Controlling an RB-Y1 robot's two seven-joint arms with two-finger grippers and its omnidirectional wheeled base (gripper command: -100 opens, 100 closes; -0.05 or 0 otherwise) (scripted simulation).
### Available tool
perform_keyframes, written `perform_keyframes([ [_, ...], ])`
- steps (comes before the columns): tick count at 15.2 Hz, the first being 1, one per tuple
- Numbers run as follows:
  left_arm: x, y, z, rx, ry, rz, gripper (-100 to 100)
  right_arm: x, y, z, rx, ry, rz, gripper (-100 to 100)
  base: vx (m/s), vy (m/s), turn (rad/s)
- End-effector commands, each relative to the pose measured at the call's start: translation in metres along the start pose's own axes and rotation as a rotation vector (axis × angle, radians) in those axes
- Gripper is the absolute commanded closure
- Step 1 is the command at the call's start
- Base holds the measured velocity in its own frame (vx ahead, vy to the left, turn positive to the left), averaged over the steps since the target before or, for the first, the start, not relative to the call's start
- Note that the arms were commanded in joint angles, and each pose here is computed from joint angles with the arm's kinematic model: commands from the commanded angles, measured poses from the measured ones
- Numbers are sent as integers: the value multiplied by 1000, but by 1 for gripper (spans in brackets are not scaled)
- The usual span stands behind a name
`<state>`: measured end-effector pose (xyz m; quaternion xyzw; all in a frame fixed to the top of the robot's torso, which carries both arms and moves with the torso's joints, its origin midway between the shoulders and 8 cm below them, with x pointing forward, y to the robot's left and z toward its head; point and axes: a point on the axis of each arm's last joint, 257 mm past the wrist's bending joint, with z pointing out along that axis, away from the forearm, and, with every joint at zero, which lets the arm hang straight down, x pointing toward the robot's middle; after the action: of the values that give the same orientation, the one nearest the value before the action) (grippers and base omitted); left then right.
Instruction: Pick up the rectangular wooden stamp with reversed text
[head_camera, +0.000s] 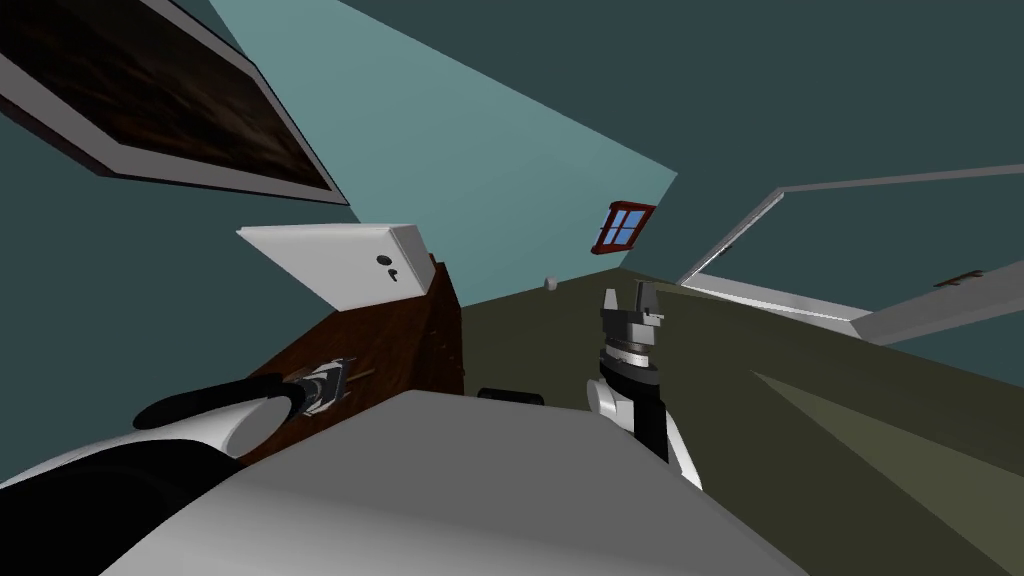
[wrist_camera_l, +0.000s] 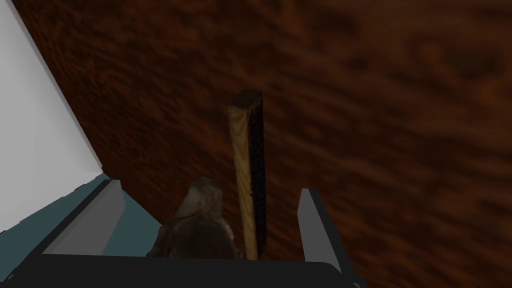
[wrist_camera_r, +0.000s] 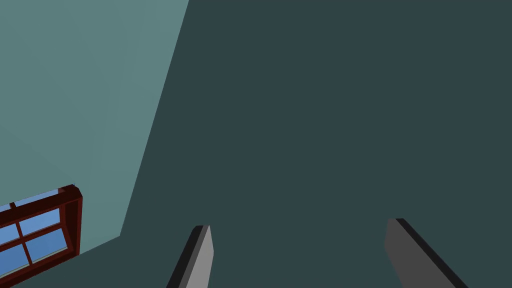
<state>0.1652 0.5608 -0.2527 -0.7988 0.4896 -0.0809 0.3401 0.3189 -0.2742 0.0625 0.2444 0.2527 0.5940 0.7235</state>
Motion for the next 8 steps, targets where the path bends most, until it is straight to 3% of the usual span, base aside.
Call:
perform_keyframes([
  [1,-5,15,-2,-53,-6,-11,-100,0,0,0,0,0,0,0,58,23,-94],
  [8,-18,46,-12,-169,-18,-41,-100,0,0,0,0,0,0,0,62,28,-53],
])
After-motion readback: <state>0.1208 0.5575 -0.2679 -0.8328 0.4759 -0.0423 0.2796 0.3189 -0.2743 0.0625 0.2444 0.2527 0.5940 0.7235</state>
